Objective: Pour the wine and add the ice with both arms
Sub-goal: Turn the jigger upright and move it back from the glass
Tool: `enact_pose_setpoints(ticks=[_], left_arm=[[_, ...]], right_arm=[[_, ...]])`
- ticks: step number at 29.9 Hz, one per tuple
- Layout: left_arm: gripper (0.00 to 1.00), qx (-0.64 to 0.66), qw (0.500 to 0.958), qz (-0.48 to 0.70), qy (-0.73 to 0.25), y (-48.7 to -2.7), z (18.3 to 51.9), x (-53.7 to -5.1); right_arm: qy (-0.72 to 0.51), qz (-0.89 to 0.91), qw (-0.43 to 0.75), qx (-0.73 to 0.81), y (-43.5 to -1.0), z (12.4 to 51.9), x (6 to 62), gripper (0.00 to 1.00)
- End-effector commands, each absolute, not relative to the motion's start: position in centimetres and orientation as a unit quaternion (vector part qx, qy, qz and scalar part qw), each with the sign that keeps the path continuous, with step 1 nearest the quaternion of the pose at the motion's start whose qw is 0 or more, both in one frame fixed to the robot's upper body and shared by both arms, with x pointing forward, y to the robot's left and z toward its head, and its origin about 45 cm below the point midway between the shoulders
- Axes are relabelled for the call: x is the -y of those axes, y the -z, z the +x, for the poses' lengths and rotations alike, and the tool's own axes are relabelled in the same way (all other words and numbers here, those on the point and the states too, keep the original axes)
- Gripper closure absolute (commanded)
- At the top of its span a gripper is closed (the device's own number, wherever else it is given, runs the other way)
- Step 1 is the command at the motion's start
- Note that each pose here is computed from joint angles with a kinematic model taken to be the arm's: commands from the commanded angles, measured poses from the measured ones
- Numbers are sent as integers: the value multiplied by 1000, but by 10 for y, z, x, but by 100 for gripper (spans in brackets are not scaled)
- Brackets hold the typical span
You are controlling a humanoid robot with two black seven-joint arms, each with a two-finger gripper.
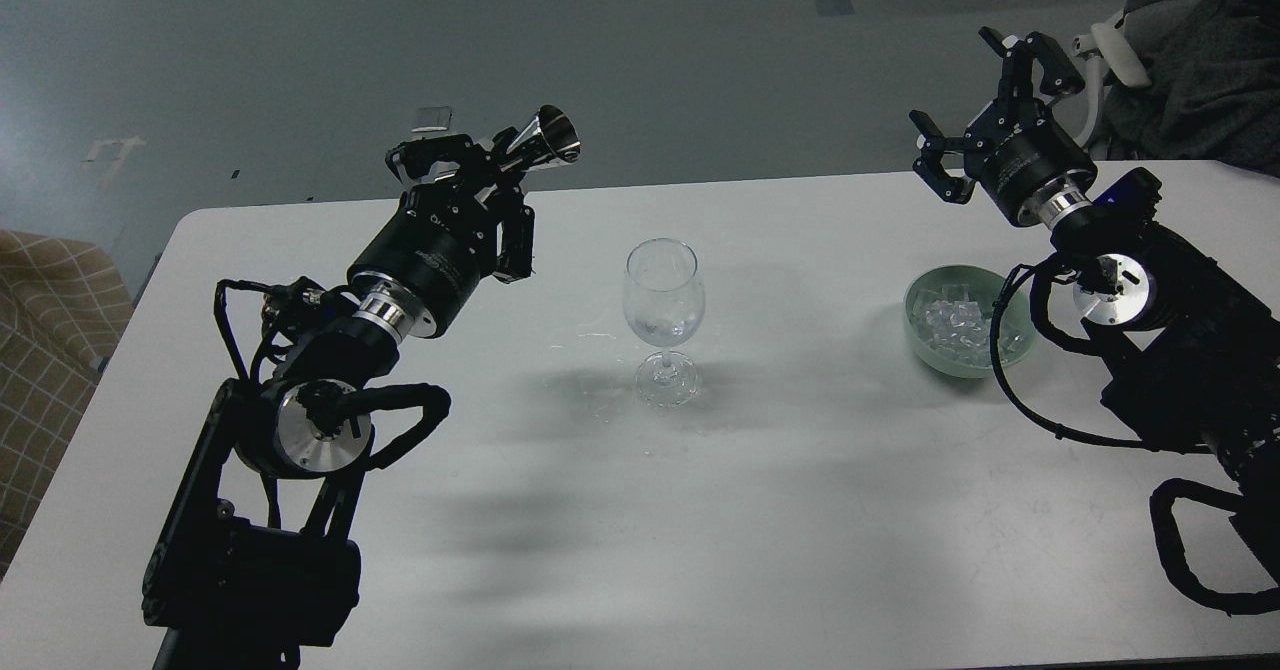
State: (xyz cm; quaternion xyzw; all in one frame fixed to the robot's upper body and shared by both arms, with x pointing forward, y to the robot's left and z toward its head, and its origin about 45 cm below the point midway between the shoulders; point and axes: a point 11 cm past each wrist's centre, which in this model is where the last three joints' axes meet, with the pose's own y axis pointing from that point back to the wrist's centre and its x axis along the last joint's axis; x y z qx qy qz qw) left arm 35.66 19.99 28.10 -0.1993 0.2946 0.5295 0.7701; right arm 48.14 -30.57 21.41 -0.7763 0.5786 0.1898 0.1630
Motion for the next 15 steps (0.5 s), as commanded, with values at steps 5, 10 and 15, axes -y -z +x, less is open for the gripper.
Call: enact_pose_setpoints(ticks=[5, 10, 15], left_arm=[[100, -388, 696, -330, -506, -284, 354, -252], [100, -417, 644, -369, -525, -258, 344, -293], [100, -429, 634, -360, -533, -222, 331, -303]], right_arm=[[-190, -777, 162, -578, -214, 481, 305, 0], [-192, -776, 162, -578, -212, 481, 305, 0], [-194, -777, 161, -576, -210, 480, 301, 0]])
